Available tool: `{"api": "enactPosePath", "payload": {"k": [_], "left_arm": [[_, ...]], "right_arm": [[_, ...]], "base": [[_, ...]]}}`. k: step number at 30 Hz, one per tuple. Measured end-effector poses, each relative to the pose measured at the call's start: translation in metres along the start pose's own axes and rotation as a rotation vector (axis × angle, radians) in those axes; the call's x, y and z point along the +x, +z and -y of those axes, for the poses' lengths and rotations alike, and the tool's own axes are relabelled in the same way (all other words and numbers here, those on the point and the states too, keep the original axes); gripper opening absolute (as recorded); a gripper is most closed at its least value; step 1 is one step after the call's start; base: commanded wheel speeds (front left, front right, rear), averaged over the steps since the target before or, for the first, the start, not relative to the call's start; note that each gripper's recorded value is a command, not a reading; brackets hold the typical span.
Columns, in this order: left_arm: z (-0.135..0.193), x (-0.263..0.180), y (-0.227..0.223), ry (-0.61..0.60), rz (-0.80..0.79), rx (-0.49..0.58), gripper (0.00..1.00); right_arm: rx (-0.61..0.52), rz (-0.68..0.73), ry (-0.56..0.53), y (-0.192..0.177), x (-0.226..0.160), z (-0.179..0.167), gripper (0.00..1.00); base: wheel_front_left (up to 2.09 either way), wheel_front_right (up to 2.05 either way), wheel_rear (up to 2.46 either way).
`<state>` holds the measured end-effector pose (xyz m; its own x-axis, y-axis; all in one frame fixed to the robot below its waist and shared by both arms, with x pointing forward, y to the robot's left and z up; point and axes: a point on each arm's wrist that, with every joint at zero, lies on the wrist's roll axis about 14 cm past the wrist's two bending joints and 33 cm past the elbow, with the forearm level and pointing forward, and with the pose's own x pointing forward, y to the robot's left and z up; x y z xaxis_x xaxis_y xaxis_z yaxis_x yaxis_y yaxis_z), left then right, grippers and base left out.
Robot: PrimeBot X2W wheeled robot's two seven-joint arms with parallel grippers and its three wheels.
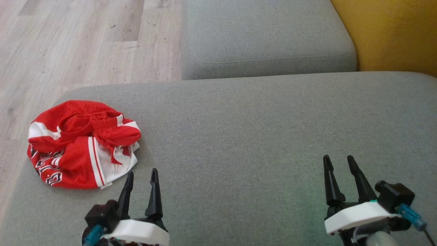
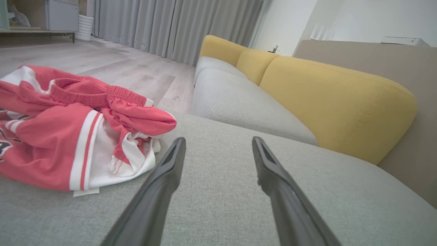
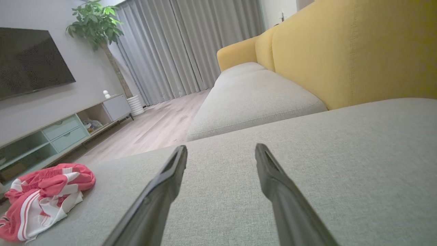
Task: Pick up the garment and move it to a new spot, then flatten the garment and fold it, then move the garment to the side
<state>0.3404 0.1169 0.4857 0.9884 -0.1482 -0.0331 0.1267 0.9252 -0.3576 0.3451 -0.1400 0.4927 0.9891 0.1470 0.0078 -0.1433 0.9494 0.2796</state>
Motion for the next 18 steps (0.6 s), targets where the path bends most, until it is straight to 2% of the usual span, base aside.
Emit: {"api": "enactPosePath", "payload": {"k": [18], "left_arm": [[0.013,0.000,0.007,-0.054,0.052,0.221,1.00]], "right_arm": [[-0.245,0.044,0.063,0.009,-0.002,-0.012,1.00]], "base": [[0.00,0.00,0.00]]}}
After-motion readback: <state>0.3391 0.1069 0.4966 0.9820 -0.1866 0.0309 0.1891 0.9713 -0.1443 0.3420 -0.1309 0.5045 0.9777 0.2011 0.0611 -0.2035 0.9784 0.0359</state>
